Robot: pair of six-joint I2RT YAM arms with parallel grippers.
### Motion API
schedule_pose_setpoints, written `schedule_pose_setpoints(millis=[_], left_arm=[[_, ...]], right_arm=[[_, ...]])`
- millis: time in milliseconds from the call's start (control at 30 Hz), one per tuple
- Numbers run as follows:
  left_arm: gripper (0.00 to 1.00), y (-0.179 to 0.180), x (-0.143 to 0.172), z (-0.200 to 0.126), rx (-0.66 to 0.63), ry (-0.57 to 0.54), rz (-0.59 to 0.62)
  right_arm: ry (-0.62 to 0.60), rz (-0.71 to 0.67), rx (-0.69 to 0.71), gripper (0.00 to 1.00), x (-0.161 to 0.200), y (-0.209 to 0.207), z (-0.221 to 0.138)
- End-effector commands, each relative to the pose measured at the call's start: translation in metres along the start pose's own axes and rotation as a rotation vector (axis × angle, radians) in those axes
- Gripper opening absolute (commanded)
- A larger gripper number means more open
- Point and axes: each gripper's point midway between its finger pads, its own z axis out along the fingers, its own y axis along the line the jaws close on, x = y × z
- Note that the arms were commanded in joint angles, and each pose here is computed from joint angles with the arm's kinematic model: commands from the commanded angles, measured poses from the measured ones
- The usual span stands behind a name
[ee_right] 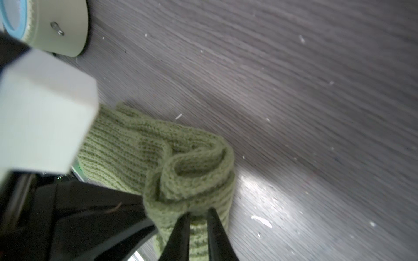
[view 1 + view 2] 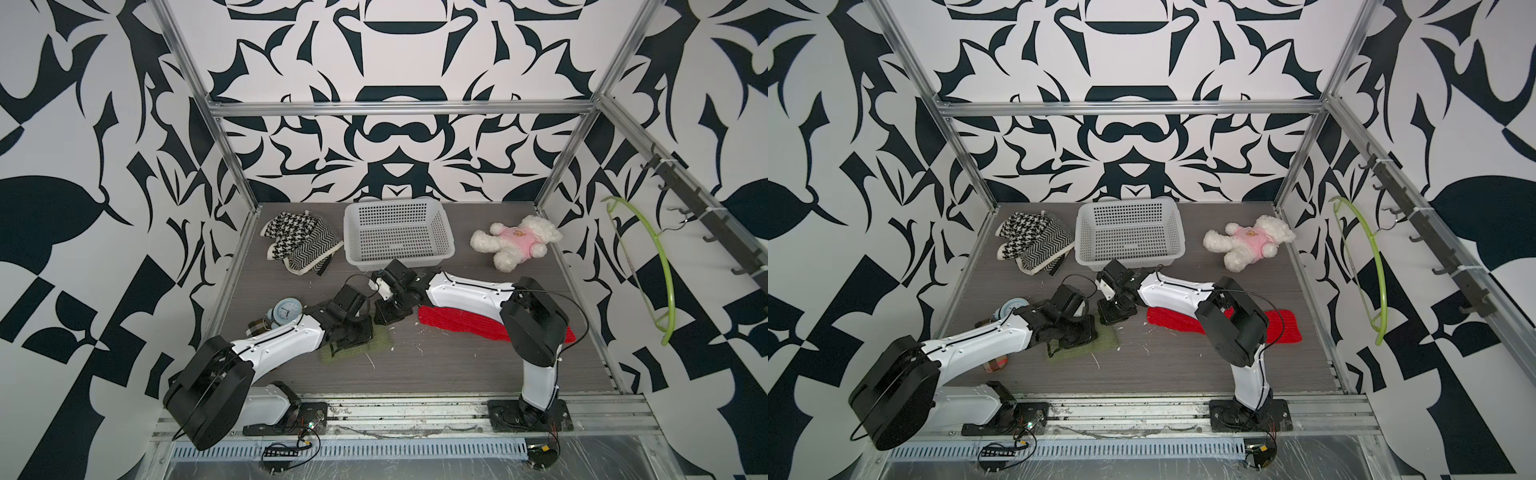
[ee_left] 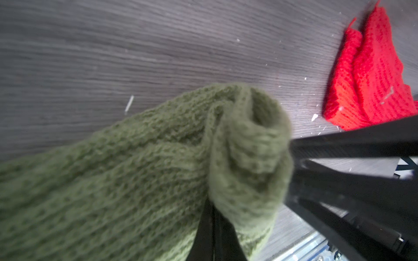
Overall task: Roll up the scarf and place it into the basket
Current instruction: Roll the scarf at the center of the board.
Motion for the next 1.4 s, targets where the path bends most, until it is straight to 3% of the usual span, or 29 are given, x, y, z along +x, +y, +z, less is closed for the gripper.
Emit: schedule_pose_setpoints(millis=[0, 200, 400, 667, 800, 933, 1033, 1100, 1133, 1233, 1300, 1367], left_arm=[[0.0, 0.004, 0.005, -0.009, -0.009, 0.003, -0.012], [0.0, 0.003, 0.006, -0.026, 0.0, -0.022, -0.024], [0.48, 0.003, 0.007, -0.034, 0.003, -0.036, -0.034], [0.5, -0.001, 0.002, -0.035, 0.005, -0.046, -0.033], [0.64, -0.011, -0.006, -0.039, 0.032, -0.067, -0.025], [0.65, -0.021, -0.013, -0.041, 0.059, -0.084, -0.017], [0.64, -0.022, -0.014, -0.034, 0.06, -0.074, -0.021], [0.58, -0.02, -0.012, -0.028, 0.056, -0.061, -0.027], [0.52, -0.018, -0.011, -0.025, 0.05, -0.053, -0.03], [0.16, -0.011, -0.007, -0.022, 0.032, -0.044, -0.039], [0.0, -0.007, -0.006, -0.025, 0.023, -0.059, -0.046], [0.0, -0.002, -0.005, -0.03, 0.006, -0.07, -0.047]], right_arm=[[-0.034, -0.026, -0.028, 0.19, -0.015, 0.014, -0.003], [-0.01, -0.006, -0.002, 0.17, -0.016, 0.005, 0.014], [0.002, 0.009, 0.01, 0.16, -0.015, 0.0, 0.023], [-0.012, -0.007, 0.019, 0.16, -0.015, 0.004, 0.014], [-0.02, -0.018, 0.019, 0.16, -0.014, 0.01, 0.01], [-0.021, -0.025, 0.014, 0.16, -0.013, 0.015, 0.011], [-0.016, -0.028, 0.011, 0.16, -0.012, 0.018, 0.013], [-0.017, -0.028, 0.01, 0.16, -0.012, 0.019, 0.013], [-0.017, -0.029, 0.009, 0.16, -0.012, 0.019, 0.013], [-0.02, -0.03, 0.01, 0.16, -0.013, 0.019, 0.011], [-0.021, -0.032, 0.009, 0.16, -0.013, 0.02, 0.01], [-0.02, -0.035, 0.01, 0.16, -0.012, 0.02, 0.009]])
